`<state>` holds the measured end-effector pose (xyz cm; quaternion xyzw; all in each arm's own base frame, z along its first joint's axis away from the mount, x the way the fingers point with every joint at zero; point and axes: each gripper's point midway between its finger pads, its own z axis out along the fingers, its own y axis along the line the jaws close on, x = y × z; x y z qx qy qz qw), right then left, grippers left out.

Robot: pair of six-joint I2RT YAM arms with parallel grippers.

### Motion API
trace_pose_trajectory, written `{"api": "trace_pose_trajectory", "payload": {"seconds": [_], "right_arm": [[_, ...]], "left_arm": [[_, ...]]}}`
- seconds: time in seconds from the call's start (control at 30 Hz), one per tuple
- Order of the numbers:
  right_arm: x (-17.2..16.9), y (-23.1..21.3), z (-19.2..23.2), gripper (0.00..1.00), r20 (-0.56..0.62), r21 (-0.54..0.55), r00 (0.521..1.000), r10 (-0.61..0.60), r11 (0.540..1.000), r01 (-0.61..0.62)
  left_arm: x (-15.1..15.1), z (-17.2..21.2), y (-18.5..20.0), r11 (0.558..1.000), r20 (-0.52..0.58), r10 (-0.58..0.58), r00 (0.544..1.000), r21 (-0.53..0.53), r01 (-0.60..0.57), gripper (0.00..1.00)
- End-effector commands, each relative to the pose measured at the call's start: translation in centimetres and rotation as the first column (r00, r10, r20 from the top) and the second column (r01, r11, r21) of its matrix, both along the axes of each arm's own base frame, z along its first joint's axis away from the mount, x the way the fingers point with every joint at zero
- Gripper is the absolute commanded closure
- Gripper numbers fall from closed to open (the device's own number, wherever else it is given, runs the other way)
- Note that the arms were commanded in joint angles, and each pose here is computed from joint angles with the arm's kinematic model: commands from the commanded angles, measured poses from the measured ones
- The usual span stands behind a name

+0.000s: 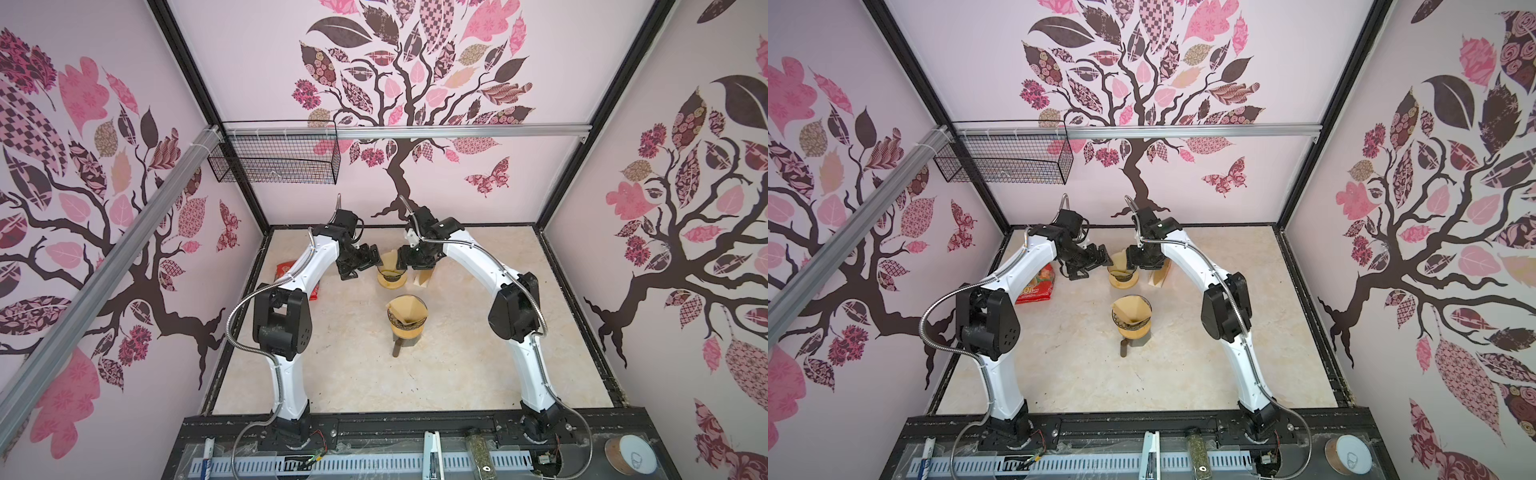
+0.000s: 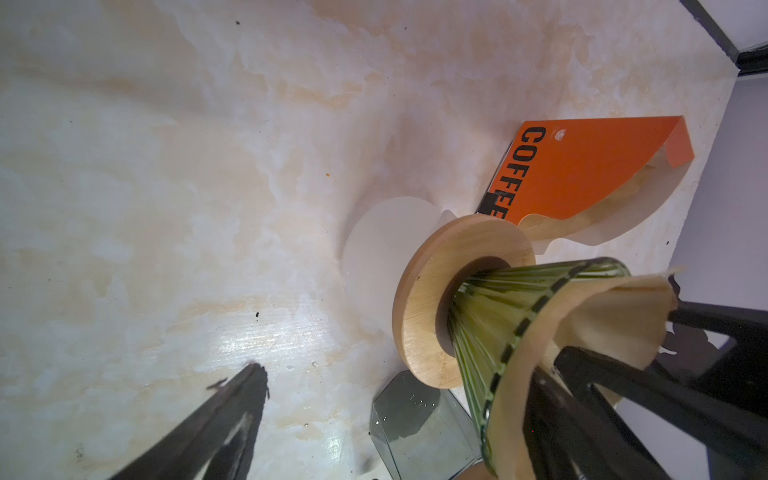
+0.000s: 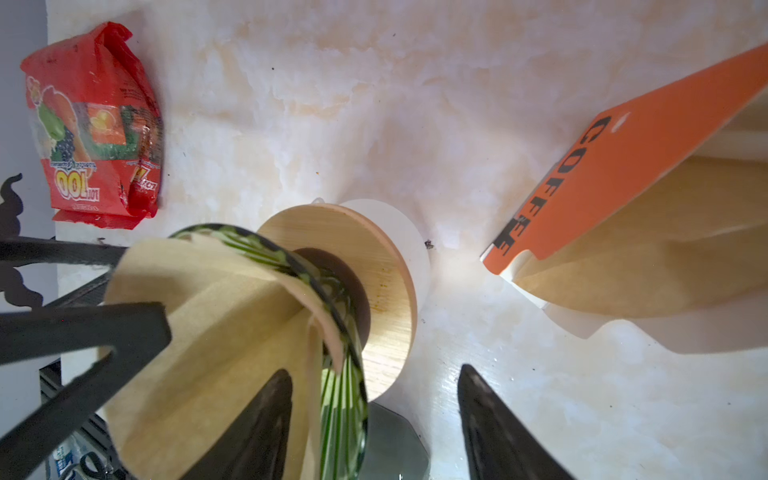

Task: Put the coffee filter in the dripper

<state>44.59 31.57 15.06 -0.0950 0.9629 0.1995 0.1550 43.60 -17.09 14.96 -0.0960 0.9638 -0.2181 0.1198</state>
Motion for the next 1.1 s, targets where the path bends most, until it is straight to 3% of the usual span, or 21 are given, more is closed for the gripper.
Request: {"api": "trace_pose_trajectory", "payload": {"seconds": [0.0,0.43,1.07], "right_arm": [[-0.6,0.5,5.2,0.33,0.077,0.06,0.997,0.017,0.998,-0.022],[-2.3,2.4,2.6,0.31,0.017,0.006,0.995,0.094,0.996,-0.094],[-2.5,0.9,0.2,0.34,-0.009,-0.087,0.997,0.082,0.993,-0.082]], "left_arm": [[-0.5,0.6,0.0,1.0,0.021,-0.025,0.999,-0.009,0.025,0.04],[-1.1,-0.1,-0.3,0.999,0.002,-0.04,0.999,-0.005,0.04,0.04],[-1.0,-1.7,-0.2,0.999,-0.026,-0.043,0.999,0.007,0.043,0.04]]}}
